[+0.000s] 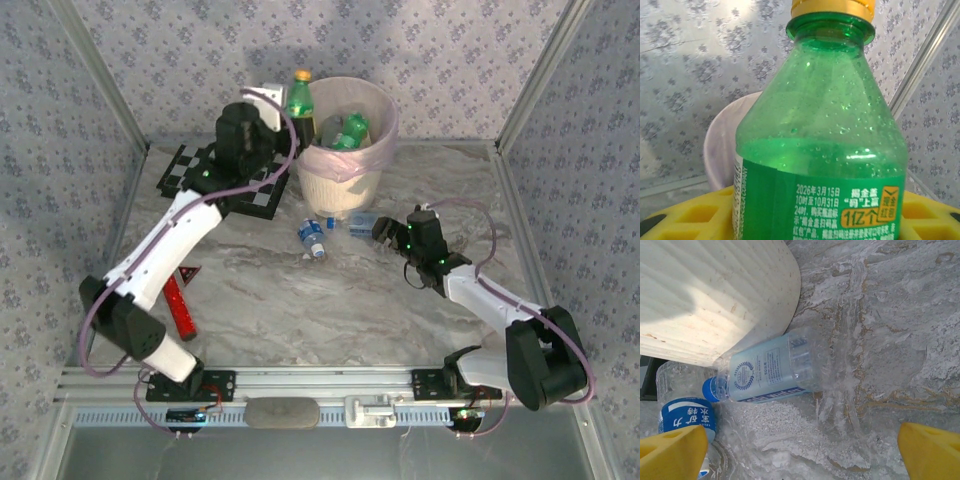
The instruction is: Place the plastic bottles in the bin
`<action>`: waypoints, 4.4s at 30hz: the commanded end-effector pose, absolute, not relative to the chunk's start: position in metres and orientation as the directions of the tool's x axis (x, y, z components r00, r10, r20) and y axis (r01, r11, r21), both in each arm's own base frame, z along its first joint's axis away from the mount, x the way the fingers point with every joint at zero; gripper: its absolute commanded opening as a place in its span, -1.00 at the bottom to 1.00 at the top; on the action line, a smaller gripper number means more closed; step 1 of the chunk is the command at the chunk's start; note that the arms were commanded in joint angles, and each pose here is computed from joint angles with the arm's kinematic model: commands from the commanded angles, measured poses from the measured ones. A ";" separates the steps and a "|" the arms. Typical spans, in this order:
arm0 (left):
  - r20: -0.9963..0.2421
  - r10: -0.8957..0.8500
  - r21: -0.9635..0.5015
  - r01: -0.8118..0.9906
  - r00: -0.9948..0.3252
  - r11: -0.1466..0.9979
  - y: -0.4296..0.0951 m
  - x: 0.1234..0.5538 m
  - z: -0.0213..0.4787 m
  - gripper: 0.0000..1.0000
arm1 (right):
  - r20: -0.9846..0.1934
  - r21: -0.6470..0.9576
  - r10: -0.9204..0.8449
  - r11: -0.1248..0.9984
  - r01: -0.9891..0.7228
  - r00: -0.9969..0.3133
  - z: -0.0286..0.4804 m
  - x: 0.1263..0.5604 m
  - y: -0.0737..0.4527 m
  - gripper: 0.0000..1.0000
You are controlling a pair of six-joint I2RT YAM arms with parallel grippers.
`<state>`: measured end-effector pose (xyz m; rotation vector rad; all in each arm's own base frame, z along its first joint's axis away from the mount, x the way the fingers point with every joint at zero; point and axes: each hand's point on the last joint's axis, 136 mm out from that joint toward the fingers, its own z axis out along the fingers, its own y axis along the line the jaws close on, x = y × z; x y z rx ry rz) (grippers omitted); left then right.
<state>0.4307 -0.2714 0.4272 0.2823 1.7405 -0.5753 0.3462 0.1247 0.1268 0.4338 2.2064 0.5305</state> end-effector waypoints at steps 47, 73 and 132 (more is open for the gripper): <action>-0.962 -0.021 -0.189 0.604 -0.274 0.774 -0.313 0.439 0.431 0.90 | -0.671 0.376 0.281 0.926 0.012 -0.686 0.120 0.338 0.128 0.98; -0.752 -0.489 -0.509 -0.082 -0.442 0.857 -0.130 0.322 0.198 1.00 | -0.539 -0.191 -0.561 0.808 -0.558 -0.628 0.090 0.426 0.211 0.98; -0.701 -0.486 -0.530 -0.075 -0.522 0.844 -0.154 0.309 0.164 0.99 | -0.438 -0.100 -0.519 0.839 -0.534 -0.734 0.045 0.373 0.226 0.09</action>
